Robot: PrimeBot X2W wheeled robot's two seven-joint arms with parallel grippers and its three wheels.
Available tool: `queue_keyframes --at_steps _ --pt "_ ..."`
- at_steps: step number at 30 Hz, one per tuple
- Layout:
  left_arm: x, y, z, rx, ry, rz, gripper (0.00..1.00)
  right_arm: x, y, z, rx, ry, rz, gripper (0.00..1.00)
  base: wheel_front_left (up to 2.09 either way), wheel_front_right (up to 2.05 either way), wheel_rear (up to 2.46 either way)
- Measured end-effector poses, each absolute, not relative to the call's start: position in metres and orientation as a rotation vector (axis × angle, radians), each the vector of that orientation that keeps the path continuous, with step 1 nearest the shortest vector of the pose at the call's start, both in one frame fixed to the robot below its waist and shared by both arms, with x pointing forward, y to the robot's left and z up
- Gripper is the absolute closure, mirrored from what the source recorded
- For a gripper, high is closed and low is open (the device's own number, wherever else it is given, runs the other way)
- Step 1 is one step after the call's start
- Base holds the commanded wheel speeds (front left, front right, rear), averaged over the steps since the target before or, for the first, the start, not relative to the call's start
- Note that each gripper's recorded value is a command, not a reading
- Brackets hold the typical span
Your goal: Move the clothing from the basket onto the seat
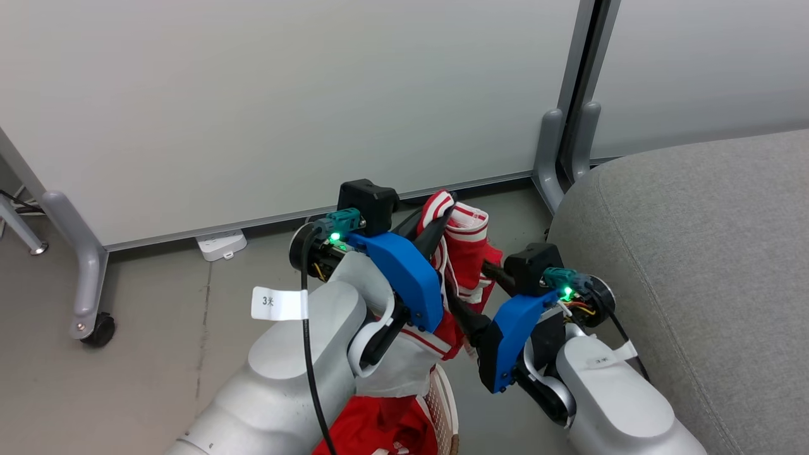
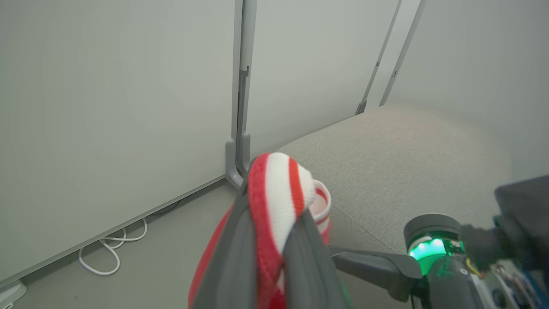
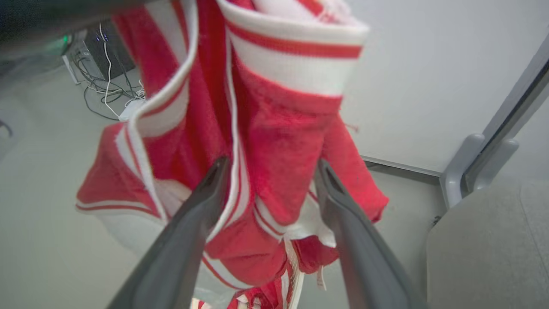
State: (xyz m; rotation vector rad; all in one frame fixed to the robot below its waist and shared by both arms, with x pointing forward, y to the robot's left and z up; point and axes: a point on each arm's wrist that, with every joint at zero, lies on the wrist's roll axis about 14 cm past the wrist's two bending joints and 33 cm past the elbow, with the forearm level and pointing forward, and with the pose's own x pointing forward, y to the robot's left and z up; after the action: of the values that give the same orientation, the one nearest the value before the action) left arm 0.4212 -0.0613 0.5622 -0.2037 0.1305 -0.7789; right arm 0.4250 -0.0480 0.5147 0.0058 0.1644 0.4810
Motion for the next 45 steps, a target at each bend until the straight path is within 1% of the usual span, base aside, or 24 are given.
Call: queue_keyframes --at_steps 3,5,11,41,42,43,44,45 --pt "0.420 -0.062 0.563 -0.204 0.127 -0.784 1.00 0.425 -0.035 0.507 0.008 0.215 0.523 0.00 0.00 0.00 0.00" --pt "0.420 -0.062 0.564 -0.203 0.126 -0.785 1.00 0.425 -0.033 0.506 0.010 0.220 0.530 1.00 0.00 0.00 0.00" --pt "0.418 -0.062 0.566 -0.199 0.119 -0.786 1.00 0.427 -0.030 0.507 0.001 0.211 0.544 1.00 0.00 0.00 0.00" --pt "0.421 -0.064 0.562 -0.193 0.125 -0.783 1.00 0.428 -0.038 0.506 0.001 0.181 0.527 1.00 0.00 0.00 0.00" --pt "0.421 -0.063 0.562 -0.191 0.126 -0.782 0.98 0.428 -0.038 0.506 -0.001 0.181 0.528 1.00 0.00 0.00 0.00" --pt "0.421 -0.063 0.561 -0.191 0.126 -0.782 0.78 0.429 -0.038 0.507 0.000 0.180 0.528 1.00 0.00 0.00 0.00" --pt "0.421 -0.063 0.561 -0.190 0.126 -0.782 0.47 0.429 -0.038 0.507 0.001 0.178 0.528 1.00 0.00 0.00 0.00" --pt "0.421 -0.063 0.561 -0.184 0.123 -0.784 0.05 0.429 -0.038 0.507 0.000 0.178 0.529 1.00 0.00 0.00 0.00"
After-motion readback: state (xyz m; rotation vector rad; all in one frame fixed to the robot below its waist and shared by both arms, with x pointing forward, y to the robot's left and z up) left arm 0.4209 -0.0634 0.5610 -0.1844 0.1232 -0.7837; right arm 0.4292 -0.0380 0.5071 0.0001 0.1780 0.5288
